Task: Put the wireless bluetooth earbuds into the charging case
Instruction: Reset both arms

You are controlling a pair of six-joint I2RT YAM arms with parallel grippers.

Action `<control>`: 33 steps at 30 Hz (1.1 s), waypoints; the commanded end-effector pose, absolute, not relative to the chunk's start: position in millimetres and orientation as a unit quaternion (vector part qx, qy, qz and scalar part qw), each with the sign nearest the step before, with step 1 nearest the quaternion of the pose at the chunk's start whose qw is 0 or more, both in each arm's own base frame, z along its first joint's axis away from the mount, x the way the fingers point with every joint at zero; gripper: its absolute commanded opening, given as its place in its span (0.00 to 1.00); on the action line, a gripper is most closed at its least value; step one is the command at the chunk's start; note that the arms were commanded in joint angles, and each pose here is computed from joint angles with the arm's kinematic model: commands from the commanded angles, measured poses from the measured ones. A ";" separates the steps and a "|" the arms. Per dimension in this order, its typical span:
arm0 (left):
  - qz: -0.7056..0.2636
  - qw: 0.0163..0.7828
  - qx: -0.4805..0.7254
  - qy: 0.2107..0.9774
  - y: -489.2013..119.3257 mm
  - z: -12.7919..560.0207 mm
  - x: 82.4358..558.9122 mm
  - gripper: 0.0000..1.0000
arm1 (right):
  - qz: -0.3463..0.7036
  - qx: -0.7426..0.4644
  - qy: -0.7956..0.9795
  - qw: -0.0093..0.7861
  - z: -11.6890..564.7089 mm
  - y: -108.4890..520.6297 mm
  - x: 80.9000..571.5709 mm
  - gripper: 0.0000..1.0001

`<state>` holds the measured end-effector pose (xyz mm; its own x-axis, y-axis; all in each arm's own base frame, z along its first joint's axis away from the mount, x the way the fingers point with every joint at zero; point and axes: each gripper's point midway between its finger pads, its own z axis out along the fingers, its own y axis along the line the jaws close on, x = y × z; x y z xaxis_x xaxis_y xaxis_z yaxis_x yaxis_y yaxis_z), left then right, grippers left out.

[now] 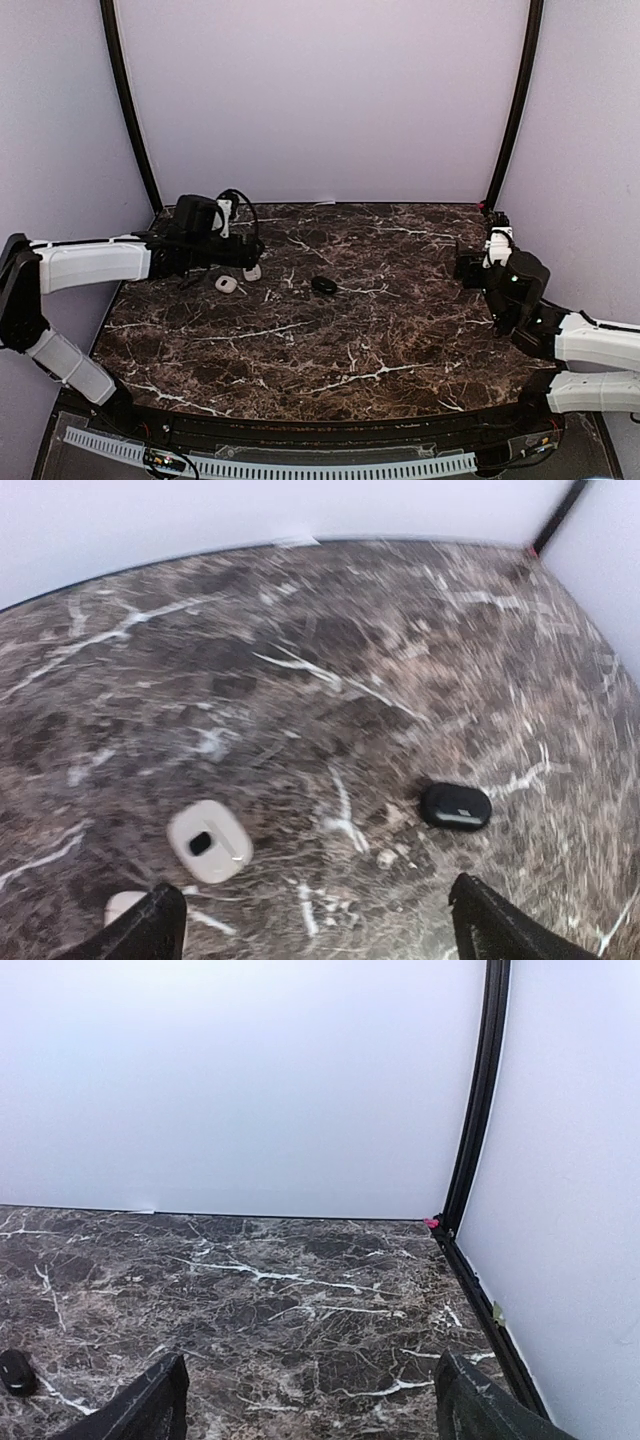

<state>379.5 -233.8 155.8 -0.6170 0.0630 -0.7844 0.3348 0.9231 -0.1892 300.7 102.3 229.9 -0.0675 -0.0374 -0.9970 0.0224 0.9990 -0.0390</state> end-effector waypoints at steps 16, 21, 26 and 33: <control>0.138 0.682 -0.024 0.718 -3.8 169.7 352.5 0.99 | -0.064 -0.021 0.678 0.732 182.6 17.7 332.5 0.84; 0.110 0.703 -0.037 0.702 6.5 165.4 352.6 0.99 | -0.046 0.018 0.663 0.747 169.0 -1.5 343.5 0.85; 0.067 0.706 -0.045 0.704 15.6 147.8 365.9 0.99 | -0.041 0.007 0.700 0.713 154.7 1.4 366.9 0.99; 0.050 0.691 -0.025 0.720 9.6 139.5 372.8 0.99 | -0.054 0.043 0.705 0.706 152.1 -11.7 367.6 0.99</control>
